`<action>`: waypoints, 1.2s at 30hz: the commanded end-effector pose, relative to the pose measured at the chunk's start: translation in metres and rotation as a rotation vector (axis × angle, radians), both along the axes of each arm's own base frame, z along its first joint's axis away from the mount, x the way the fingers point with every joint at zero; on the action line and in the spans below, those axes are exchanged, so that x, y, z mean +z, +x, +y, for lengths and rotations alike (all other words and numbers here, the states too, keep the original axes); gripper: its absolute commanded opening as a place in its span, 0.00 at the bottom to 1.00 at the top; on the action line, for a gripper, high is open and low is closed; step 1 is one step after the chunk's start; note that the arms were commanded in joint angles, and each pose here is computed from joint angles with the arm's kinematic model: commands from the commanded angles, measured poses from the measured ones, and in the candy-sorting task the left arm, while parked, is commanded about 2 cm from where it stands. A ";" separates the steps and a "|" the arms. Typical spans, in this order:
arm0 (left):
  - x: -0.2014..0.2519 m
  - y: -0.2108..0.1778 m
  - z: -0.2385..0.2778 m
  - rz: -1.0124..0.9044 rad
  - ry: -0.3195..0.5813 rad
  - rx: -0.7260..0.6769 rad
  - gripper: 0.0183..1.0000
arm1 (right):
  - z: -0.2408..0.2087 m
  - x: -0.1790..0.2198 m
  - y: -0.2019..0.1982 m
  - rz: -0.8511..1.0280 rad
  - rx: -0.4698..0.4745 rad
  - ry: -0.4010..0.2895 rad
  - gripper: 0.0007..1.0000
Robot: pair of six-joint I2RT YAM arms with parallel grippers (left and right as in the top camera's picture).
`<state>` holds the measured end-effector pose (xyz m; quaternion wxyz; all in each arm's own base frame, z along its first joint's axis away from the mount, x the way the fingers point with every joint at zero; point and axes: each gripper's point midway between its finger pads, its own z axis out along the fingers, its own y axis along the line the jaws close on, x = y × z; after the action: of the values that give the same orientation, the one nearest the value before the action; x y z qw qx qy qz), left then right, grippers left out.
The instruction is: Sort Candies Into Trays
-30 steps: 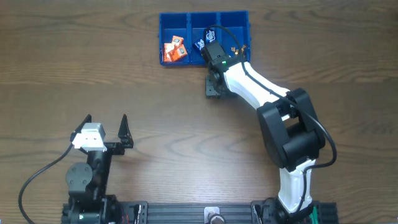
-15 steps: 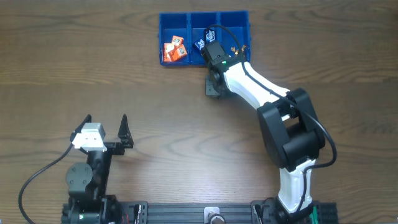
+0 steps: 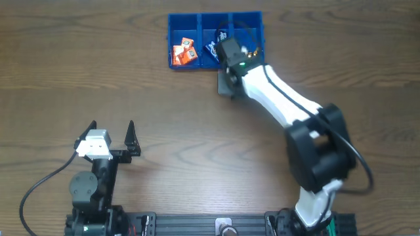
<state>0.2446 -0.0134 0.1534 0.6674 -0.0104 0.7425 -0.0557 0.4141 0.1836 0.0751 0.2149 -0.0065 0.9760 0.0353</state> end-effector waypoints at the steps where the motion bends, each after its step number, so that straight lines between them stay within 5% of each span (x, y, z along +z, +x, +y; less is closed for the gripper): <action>1: -0.016 -0.001 -0.003 0.048 0.001 -0.021 1.00 | -0.031 0.100 0.036 -0.305 -0.050 -0.037 0.10; 6: -0.016 -0.001 -0.003 0.048 0.001 -0.021 1.00 | -0.037 0.121 0.073 -0.453 -0.005 -0.060 0.12; 23: -0.016 -0.001 -0.003 0.048 0.001 -0.021 1.00 | -0.050 0.074 0.103 -0.437 -0.025 -0.124 0.13; 25: -0.016 -0.001 -0.003 0.048 0.001 -0.021 1.00 | -0.050 0.074 0.103 -0.438 -0.025 -0.123 0.25; 28: -0.016 -0.001 -0.003 0.048 0.001 -0.021 1.00 | -0.048 0.074 0.103 -0.436 -0.018 -0.116 0.71; 29: -0.016 -0.001 -0.003 0.048 0.001 -0.021 1.00 | -0.048 0.074 0.103 -0.435 -0.018 -0.115 0.96; 36: -0.016 -0.001 -0.003 0.048 0.001 -0.021 1.00 | -0.048 0.079 0.102 -0.444 -0.016 -0.115 1.00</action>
<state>0.2446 -0.0134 0.1534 0.6674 -0.0104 0.7425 -0.0557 0.5166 0.1384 0.1492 0.4196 -0.0183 0.9073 -0.0197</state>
